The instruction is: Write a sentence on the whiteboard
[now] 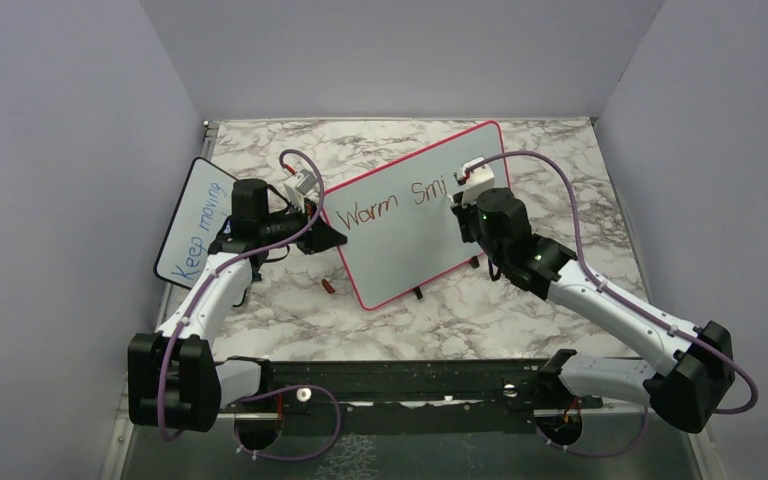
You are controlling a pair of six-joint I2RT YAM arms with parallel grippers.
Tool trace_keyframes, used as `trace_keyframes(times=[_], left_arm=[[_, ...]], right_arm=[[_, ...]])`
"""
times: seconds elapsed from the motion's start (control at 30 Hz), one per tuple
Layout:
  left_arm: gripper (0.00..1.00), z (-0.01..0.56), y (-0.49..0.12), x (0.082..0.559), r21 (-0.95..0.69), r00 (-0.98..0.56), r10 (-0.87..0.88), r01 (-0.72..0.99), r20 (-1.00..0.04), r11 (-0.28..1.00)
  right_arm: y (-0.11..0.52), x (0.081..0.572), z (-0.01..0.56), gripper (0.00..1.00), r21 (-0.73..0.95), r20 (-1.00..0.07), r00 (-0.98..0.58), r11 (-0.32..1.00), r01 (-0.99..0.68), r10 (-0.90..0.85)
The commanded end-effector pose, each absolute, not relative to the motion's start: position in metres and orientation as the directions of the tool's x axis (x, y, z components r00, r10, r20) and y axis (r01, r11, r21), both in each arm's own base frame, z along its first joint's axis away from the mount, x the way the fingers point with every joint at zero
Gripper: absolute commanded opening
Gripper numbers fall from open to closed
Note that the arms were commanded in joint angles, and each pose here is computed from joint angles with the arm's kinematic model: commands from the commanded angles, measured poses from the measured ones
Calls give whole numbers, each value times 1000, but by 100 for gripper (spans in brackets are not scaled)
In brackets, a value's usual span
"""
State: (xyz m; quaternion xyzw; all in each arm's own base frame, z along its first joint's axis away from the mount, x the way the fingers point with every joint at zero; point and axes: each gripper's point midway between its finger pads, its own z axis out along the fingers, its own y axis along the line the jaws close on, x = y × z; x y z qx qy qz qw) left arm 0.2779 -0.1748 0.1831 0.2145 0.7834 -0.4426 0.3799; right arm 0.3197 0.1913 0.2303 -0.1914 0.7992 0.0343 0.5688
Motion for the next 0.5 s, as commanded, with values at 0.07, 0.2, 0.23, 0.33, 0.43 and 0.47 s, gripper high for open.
trace_keyframes(times=[0.07,0.2,0.23,0.33,0.43,0.47], left_arm=[[0,157,-158,286,-456,-612,55,643,-789,616],[0,157,-158,285,-456,-612,55,643,-789,616],[0,157,-158,285,-456,-613,55,642,-788,616],[0,157,-158,285,-456,-612,54,643,-789,616],[0,157,-158,285,-458,-614,54,642,-788,614],[0,157,-158,285,-460,-615,53,642,-787,614]], right_arm=[[186,315,235,0,-146,-930,-275,930,-337,-245],[183,316,244,0,-142,-942,-247,937,-320,-227],[182,317,247,0,-144,-945,-239,939,-313,-224],[180,320,255,0,-146,-952,-219,945,-293,-215],[179,324,264,0,-153,-959,-191,949,-277,-210],[179,325,267,1,-156,-960,-183,950,-270,-210]])
